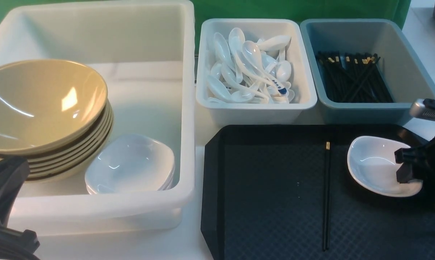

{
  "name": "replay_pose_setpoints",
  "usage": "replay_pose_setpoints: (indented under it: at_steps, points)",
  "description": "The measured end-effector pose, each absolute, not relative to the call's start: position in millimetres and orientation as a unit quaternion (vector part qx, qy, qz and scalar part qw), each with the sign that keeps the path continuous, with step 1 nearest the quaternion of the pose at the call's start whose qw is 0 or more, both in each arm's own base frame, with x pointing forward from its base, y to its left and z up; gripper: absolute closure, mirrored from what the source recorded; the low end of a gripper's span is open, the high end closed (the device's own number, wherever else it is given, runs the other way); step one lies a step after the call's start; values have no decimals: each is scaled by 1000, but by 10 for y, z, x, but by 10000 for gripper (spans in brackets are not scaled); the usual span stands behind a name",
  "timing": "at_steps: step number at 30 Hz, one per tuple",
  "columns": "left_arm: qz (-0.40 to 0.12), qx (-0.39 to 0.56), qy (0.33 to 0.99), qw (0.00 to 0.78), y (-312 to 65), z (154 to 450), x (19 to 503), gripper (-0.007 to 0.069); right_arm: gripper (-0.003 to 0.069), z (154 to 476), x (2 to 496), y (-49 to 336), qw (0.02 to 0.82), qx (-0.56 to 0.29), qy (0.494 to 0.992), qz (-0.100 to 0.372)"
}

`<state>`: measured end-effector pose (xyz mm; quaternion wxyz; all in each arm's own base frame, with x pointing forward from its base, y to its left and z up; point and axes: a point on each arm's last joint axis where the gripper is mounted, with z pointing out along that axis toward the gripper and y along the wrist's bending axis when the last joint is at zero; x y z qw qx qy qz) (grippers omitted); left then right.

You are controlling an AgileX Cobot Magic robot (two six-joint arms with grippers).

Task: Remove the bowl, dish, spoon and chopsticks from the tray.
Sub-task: Use the right arm to grab the plate, then use the right arm to put the plate into the large storage box on the left

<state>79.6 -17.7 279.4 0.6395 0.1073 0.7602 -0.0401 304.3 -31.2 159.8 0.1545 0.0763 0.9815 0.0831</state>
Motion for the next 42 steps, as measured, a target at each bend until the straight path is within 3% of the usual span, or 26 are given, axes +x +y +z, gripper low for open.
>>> replay_pose_setpoints:
  at_steps: [1, 4, 6, 7, 10, 14, 18, 19, 23, 26, 30, 35, 39, 42]
  points:
    - [-40, 107, 760, 640, -177, 2794, 796, 634, 417, 1654, 3029, -305, 160, 68, 981, 84]
    - [-40, 107, 760, 640, -177, 2795, 796, 634, 501, 1782, 2991, -291, 173, 50, 980, 85]
    - [-40, 106, 759, 641, -176, 2796, 796, 634, 587, 2073, 2893, -235, 206, 26, 975, 86]
    - [-40, 106, 759, 641, -176, 2797, 797, 634, 589, 2097, 2884, -233, 209, 21, 974, 84]
    - [-37, 96, 757, 645, -161, 2746, 812, 634, 593, 2658, 2664, 4, 297, -19, 950, 92]
    - [-38, 80, 751, 654, -146, 2723, 824, 634, 593, 3201, 2576, 571, 428, -102, 878, 188]
    - [-43, 66, 744, 663, -136, 2745, 830, 634, 593, 3483, 2562, 1196, 479, -193, 814, 267]
    - [-43, 66, 744, 664, -136, 2745, 830, 634, 593, 3504, 2549, 1231, 481, -200, 810, 271]
    - [-48, 62, 743, 664, -137, 2748, 830, 634, 593, 3436, 2673, 2058, 467, -295, 775, 307]
    - [-48, 61, 744, 664, -137, 2745, 830, 634, 593, 3310, 2753, 2376, 448, -319, 773, 315]
    - [-51, 63, 746, 660, -143, 2736, 828, 634, 581, 2901, 2976, 2889, 410, -351, 780, 318]
    - [-54, 67, 751, 655, -151, 2725, 825, 634, 478, 2559, 3172, 3028, 378, -349, 799, 310]
    - [-56, 68, 753, 652, -155, 2718, 824, 634, 340, 2623, 3271, 2878, 358, -324, 811, 331]
    - [-56, 69, 753, 652, -156, 2718, 823, 634, 290, 2738, 3322, 2634, 331, -310, 822, 344]
